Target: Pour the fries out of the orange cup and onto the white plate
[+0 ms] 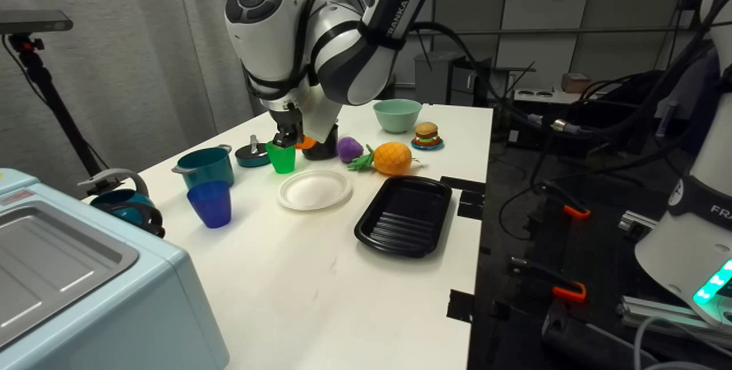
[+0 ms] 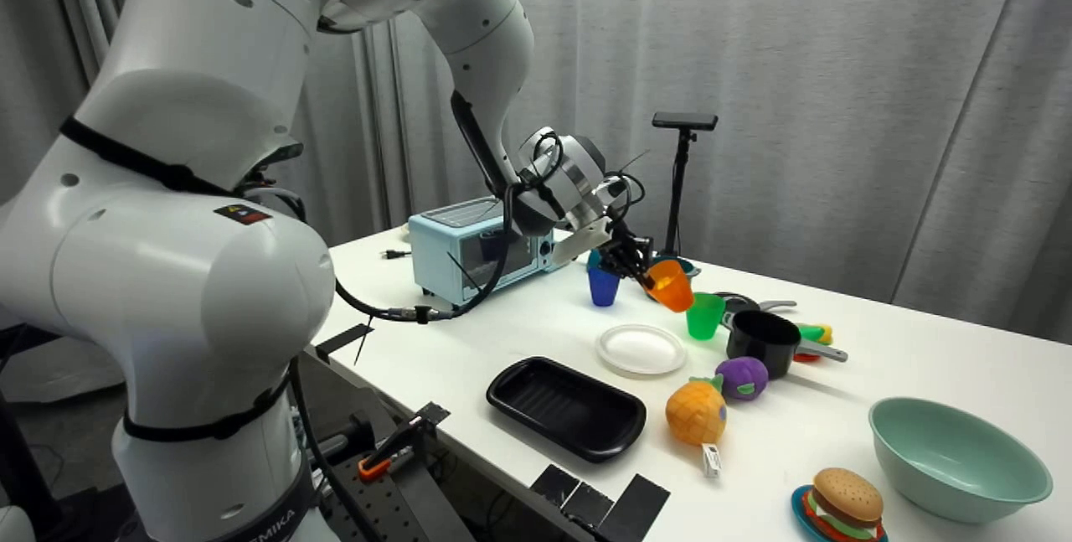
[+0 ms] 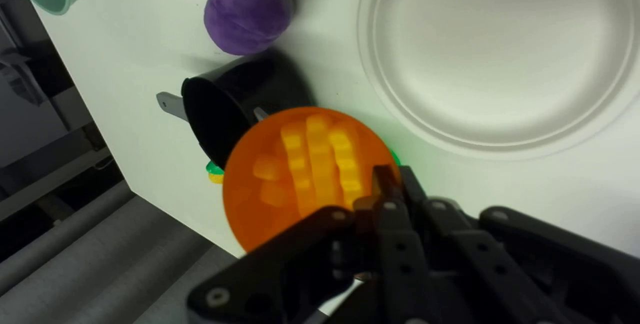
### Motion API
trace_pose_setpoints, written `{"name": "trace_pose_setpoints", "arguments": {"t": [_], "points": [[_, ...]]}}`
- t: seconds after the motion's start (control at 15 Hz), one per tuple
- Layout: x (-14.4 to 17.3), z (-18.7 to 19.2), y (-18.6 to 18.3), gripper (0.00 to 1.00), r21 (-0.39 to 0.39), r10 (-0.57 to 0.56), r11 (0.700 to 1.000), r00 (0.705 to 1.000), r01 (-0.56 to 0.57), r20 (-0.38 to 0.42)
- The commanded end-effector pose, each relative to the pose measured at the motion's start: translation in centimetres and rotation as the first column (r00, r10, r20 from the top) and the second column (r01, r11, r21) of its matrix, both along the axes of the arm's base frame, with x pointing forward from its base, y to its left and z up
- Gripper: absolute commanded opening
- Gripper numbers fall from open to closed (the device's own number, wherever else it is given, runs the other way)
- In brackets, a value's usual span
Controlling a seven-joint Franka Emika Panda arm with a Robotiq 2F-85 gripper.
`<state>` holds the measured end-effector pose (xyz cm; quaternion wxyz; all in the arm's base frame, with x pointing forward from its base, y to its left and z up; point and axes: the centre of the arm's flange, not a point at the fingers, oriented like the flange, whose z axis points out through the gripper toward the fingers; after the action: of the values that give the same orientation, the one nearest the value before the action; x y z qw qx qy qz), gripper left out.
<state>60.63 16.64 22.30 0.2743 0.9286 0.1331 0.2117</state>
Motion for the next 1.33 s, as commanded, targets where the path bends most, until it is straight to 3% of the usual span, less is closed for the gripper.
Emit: {"name": "trace_pose_setpoints", "arguments": {"t": [0.0,0.4,0.67,1.0,1.07,1.27], "points": [[1.2,0.9,0.4,0.01,0.099,0.002,0.995,1.000,-0.001,-0.011],[1.5,2.8,-2.7,0.01,0.393,-0.015,0.919,1.000,0.024,-0.026],[0.8,3.6,-7.6,0.01,0.583,0.005,0.812,1.000,0.012,-0.027],[-1.3,2.8,-12.1,0.01,0.749,0.065,0.662,0.998,-0.028,-0.021],[-0.2,2.2,-9.5,0.01,0.774,0.077,0.633,0.997,-0.031,-0.023],[0.5,2.1,-8.5,0.01,0.845,0.123,0.532,0.992,-0.053,-0.016]]}}
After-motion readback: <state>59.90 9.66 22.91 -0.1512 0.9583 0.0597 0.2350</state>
